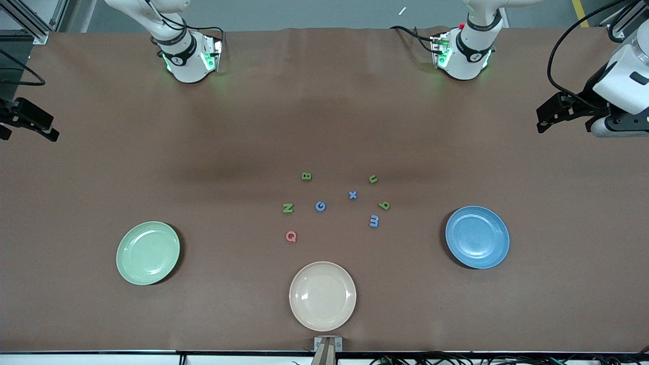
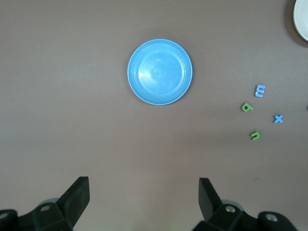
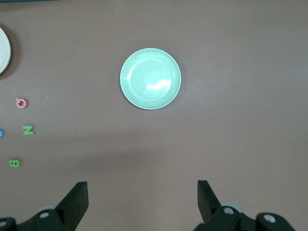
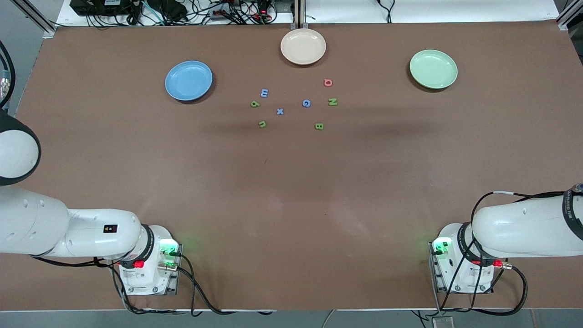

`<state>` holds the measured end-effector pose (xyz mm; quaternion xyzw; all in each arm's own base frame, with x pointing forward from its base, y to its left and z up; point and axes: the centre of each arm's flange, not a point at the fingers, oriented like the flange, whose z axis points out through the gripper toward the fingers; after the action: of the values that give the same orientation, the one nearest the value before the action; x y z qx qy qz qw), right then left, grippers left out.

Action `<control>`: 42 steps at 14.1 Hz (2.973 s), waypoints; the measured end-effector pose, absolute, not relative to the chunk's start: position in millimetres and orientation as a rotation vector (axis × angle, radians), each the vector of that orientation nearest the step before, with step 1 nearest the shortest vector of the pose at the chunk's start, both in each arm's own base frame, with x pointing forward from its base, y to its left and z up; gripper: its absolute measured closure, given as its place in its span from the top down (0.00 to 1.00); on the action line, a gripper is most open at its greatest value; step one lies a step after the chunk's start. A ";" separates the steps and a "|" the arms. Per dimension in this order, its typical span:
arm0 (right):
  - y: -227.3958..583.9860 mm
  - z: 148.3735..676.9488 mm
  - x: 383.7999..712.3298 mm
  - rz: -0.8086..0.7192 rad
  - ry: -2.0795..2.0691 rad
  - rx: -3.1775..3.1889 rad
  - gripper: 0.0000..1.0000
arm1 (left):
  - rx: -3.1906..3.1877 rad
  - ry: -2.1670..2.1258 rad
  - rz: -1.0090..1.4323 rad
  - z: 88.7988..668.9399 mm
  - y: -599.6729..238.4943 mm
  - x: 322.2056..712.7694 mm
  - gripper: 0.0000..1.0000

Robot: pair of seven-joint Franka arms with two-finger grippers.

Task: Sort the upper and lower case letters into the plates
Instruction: 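Reach both grippers down to the green letters u and Z, then grasp the u with the left gripper while the right gripper grasps Z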

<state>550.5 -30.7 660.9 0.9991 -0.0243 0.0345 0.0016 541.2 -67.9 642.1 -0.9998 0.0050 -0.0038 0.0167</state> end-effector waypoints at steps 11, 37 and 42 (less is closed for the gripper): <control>-27.4 648.6 557.6 0.076 -0.065 3.139 1.00 | -3.124 0.228 0.063 535.8 -175.2 581.6 1.00; 340.6 237.2 615.9 -0.120 -0.231 3.112 1.00 | -3.121 -0.635 0.186 170.8 -362.8 491.4 0.54; 361.3 198.9 608.1 -0.115 -0.278 3.159 1.00 | -3.119 -0.652 0.180 174.4 -364.8 492.6 0.27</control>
<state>608.1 361.3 198.9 0.9954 -0.0877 -0.0364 -0.0156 492.6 -364.8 174.4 -0.9770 -0.2042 0.0565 -0.0252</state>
